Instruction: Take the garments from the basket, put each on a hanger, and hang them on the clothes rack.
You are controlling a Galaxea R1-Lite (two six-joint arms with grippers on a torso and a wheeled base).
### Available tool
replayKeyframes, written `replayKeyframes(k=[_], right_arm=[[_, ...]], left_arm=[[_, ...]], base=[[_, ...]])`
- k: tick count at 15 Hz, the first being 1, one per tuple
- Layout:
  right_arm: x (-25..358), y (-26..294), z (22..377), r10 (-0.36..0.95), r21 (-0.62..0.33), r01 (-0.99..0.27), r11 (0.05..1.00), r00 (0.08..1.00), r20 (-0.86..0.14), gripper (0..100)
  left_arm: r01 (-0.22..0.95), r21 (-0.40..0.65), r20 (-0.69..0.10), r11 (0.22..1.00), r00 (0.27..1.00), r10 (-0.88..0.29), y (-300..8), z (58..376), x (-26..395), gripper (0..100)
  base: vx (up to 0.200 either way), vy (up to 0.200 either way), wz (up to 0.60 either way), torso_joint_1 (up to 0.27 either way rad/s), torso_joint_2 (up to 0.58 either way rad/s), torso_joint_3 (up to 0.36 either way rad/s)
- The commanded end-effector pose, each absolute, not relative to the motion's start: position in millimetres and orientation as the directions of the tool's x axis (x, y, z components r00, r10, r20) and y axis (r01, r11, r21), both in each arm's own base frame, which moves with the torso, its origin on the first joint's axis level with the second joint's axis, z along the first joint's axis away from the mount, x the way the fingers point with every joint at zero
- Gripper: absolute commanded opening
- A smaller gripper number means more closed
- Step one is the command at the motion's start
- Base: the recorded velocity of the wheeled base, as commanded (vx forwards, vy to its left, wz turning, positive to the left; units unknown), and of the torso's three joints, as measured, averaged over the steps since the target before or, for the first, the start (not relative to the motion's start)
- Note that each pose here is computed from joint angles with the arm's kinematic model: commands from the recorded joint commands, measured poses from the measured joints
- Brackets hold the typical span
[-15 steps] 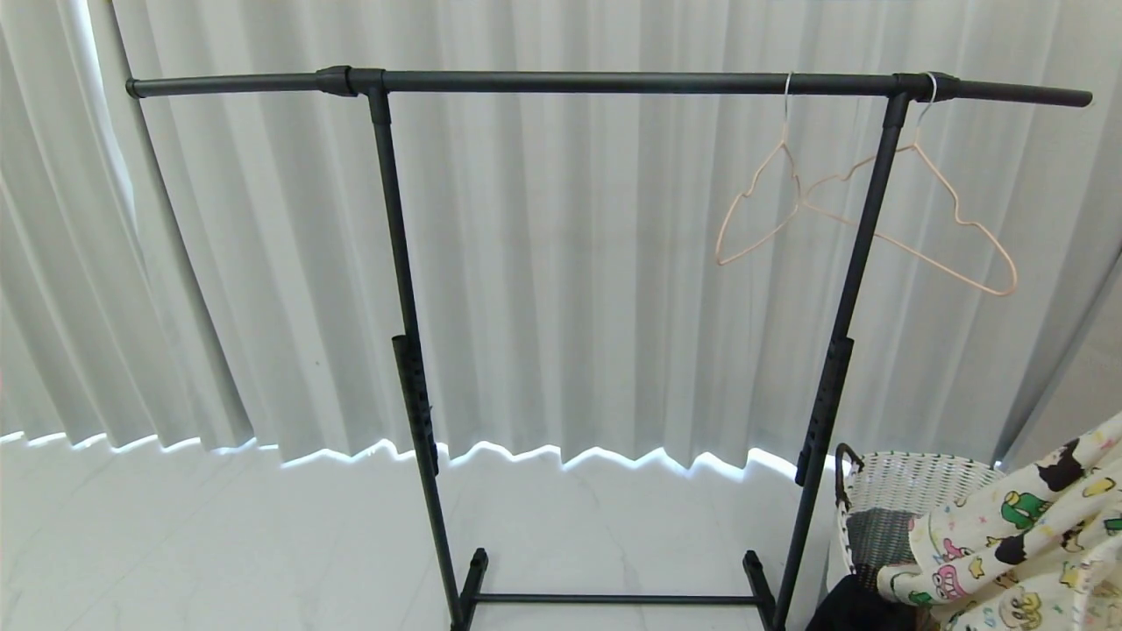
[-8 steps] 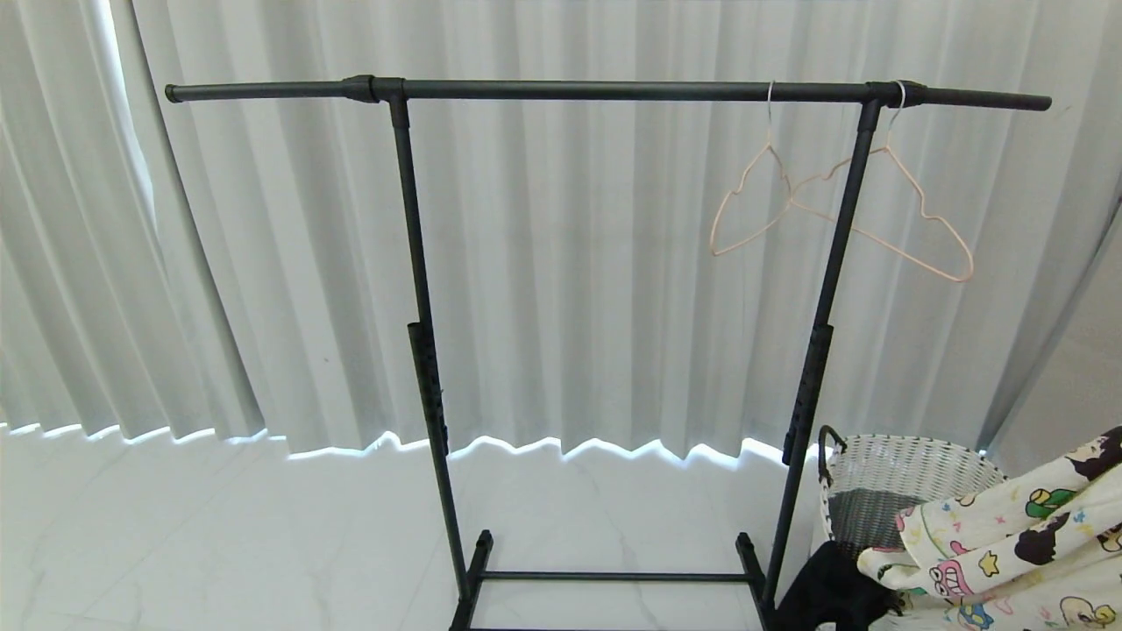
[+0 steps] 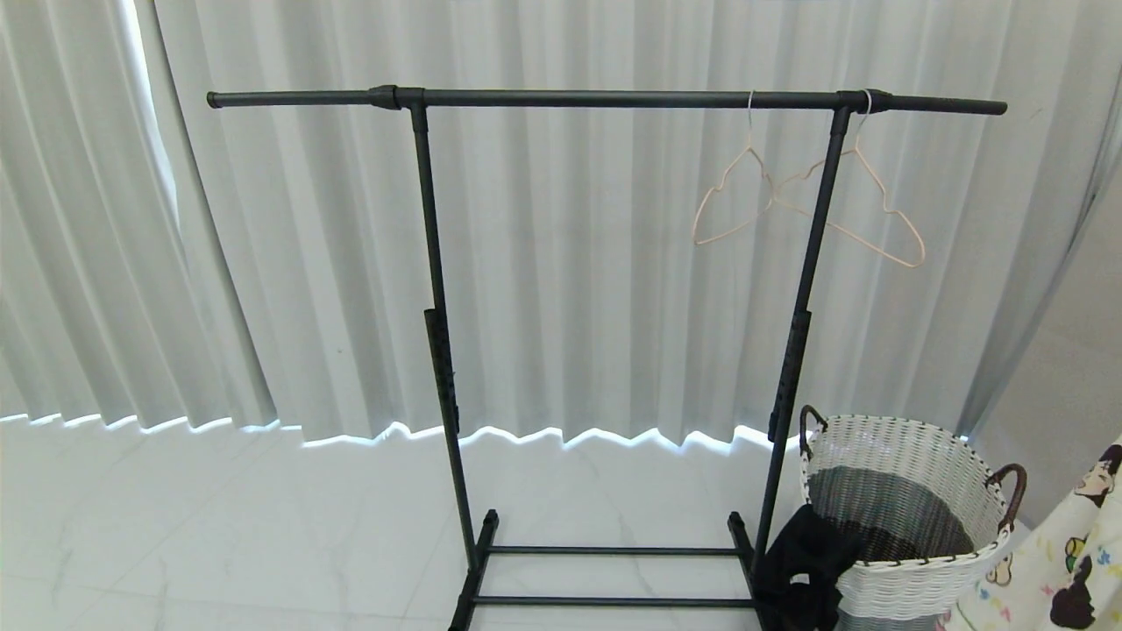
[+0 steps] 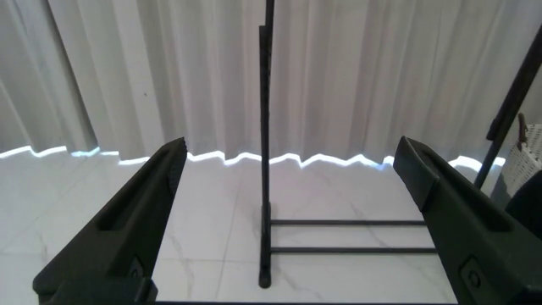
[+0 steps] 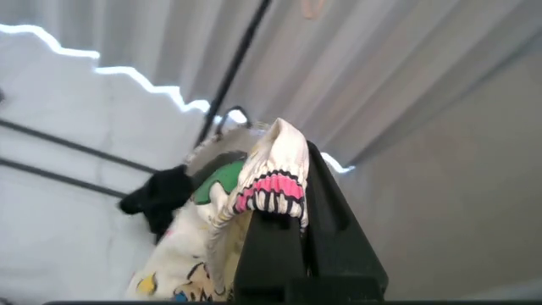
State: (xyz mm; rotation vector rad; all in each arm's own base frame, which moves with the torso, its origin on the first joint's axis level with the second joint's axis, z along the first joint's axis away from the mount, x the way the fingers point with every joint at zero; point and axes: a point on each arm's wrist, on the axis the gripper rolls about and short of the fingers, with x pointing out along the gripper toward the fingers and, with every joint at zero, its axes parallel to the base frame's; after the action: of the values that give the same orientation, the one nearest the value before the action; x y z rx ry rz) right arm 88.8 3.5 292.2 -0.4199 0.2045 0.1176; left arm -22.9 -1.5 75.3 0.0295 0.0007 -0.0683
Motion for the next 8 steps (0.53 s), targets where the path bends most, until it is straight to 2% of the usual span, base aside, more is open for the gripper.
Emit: replayKeyframes(k=[1,3,5,6,8], right_arm=[[103.8,7.5,287.3,0.105,-0.381,-0.205,0.902,0.958,-0.268,0],[119.4,10.7,280.7,0.121,-0.369,-0.242,0.897,0.939,-0.322,0],[132.2,16.5,273.7,0.154,-0.332,-0.284,0.899,0.917,-0.368,0],[149.5,29.1,266.1,0.210,-0.272,-0.339,0.901,0.887,-0.410,0],[165.4,44.6,260.9,0.272,-0.214,-0.384,0.898,0.868,-0.416,0]], left_arm=[[0.069,0.031,-0.002,0.997,0.998,-0.069,-1.6,75.3,-22.9,100],[0.071,0.040,-0.003,0.997,0.998,-0.071,-1.6,75.4,-22.7,100],[0.089,0.106,-0.002,0.990,0.996,-0.089,-2.0,75.3,-22.9,100],[0.097,0.122,-0.002,0.988,0.995,-0.098,-2.2,75.3,-22.9,100],[0.141,0.116,0.000,0.983,0.990,-0.142,-3.1,75.5,-23.0,100]], base=[[0.000,0.000,0.00,0.000,0.00,0.000],[0.000,0.000,0.00,0.000,0.00,0.000],[0.000,0.000,0.00,0.000,0.00,0.000],[0.000,0.000,0.00,0.000,0.00,0.000],[0.000,0.000,0.00,0.000,0.00,0.000]])
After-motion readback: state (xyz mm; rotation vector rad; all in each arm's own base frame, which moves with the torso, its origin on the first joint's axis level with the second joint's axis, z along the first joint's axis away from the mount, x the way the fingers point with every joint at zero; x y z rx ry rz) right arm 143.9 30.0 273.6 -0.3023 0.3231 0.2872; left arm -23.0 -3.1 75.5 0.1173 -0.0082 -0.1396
